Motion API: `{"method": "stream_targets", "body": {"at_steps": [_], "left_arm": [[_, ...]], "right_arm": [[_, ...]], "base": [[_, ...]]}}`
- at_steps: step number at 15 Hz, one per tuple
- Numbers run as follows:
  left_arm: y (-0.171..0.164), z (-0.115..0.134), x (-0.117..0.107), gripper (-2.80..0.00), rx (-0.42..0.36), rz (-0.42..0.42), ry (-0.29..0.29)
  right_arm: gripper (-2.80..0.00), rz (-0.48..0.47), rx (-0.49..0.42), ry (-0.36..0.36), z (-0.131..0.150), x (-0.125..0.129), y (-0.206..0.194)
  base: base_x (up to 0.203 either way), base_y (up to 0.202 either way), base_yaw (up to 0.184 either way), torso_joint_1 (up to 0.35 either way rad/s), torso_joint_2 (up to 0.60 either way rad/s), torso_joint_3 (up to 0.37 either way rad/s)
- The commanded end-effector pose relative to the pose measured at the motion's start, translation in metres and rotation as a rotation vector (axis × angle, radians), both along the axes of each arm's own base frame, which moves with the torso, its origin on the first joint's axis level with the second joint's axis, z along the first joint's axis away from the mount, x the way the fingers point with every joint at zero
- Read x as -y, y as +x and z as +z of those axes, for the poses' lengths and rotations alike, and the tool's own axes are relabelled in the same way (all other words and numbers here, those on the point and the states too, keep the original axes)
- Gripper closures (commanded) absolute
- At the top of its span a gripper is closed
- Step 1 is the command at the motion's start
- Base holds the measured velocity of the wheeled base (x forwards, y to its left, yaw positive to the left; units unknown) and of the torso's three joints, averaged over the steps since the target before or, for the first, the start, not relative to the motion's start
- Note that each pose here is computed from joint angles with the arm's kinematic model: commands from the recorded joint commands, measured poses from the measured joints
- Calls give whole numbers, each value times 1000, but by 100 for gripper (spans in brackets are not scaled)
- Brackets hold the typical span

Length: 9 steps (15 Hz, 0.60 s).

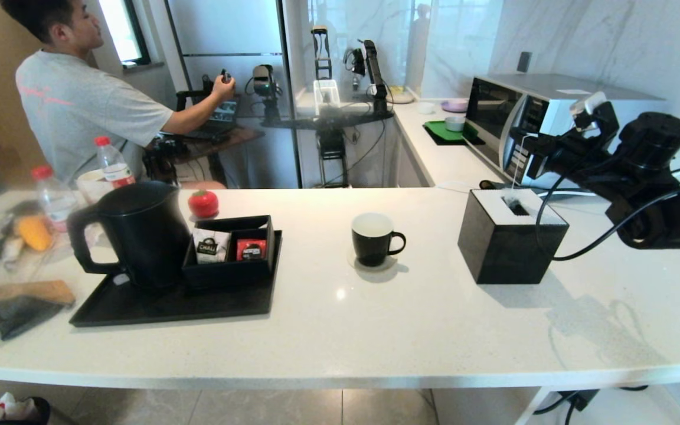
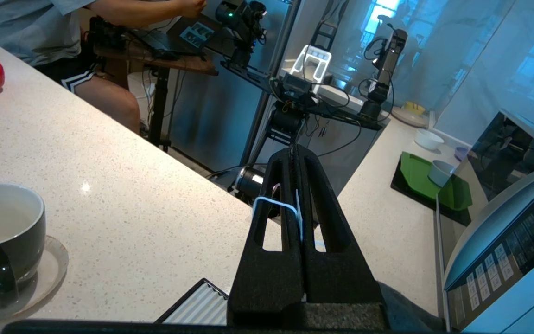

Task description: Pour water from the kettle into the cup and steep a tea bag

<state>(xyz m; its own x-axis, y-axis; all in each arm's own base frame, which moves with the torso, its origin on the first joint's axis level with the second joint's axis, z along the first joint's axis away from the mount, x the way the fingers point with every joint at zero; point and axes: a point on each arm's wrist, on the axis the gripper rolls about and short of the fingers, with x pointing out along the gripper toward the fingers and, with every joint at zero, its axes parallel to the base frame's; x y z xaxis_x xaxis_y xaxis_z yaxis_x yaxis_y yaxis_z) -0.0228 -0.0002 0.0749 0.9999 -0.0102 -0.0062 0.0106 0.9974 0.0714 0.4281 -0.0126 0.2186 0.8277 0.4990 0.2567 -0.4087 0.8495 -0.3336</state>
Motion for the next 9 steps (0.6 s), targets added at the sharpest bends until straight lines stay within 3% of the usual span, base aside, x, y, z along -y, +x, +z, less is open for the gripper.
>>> {"method": "stream_targets", "body": {"at_steps": [1, 7, 9], "left_arm": [[0, 0, 0, 0, 0, -1, 1], [0, 0, 0, 0, 0, 0, 1], [0, 0, 0, 0, 0, -1, 1]], "right_arm": [[0, 2, -16, -2, -8, 0, -1], [0, 3, -135, 2, -72, -2, -32], [0, 2, -131, 2, -76, -2, -36]], "base": [[0, 0, 0, 0, 0, 0], [0, 0, 0, 0, 0, 0], [0, 0, 0, 0, 0, 0]]}}
